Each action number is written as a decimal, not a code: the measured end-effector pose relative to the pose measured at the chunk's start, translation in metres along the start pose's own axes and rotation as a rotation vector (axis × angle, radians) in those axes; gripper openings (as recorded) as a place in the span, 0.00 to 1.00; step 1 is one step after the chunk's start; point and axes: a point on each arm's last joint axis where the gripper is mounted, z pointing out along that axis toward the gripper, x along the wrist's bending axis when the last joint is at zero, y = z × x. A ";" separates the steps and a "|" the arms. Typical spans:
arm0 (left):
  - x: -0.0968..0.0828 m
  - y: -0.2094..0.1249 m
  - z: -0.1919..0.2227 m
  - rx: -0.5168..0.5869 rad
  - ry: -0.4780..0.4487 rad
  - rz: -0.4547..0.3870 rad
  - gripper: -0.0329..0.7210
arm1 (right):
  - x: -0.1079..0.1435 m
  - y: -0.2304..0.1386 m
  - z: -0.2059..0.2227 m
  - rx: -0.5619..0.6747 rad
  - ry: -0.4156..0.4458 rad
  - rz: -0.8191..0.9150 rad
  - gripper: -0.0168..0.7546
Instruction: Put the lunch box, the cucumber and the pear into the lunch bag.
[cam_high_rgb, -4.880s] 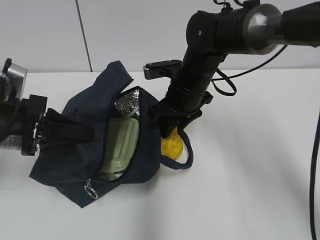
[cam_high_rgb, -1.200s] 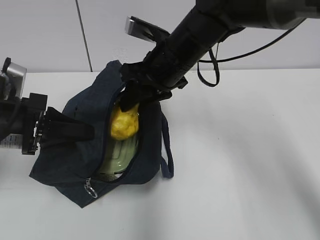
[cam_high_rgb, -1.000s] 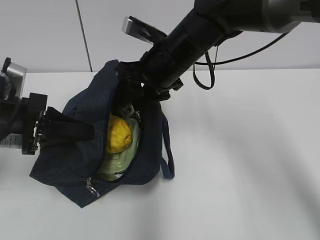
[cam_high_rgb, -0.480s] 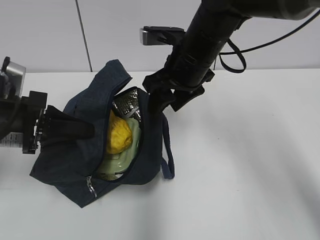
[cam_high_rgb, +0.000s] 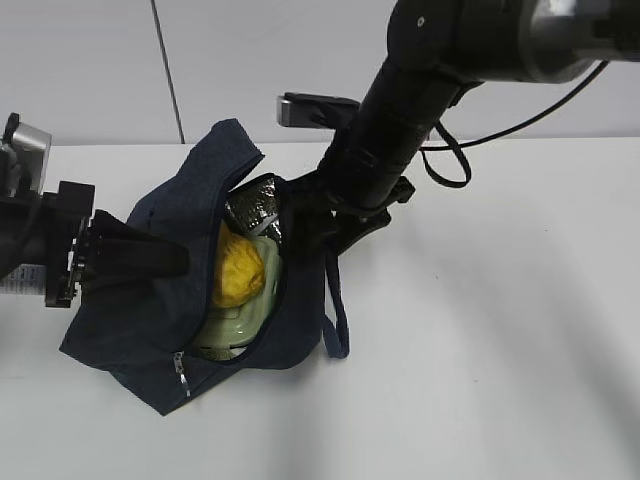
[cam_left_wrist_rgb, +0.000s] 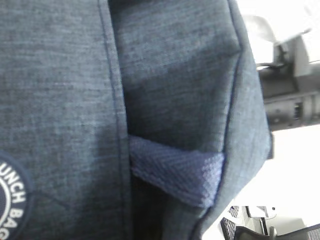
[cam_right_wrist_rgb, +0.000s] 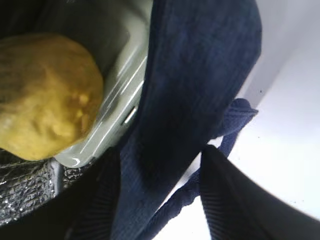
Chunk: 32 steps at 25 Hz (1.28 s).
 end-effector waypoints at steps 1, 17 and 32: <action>0.000 0.000 0.000 0.000 0.000 0.000 0.04 | -0.002 0.000 0.005 0.011 0.002 0.006 0.54; 0.000 0.000 0.000 -0.004 0.002 -0.001 0.04 | -0.014 -0.005 0.043 0.081 0.029 0.057 0.29; -0.002 0.001 0.000 -0.003 -0.024 -0.006 0.04 | -0.001 -0.005 -0.014 0.028 -0.068 -0.055 0.03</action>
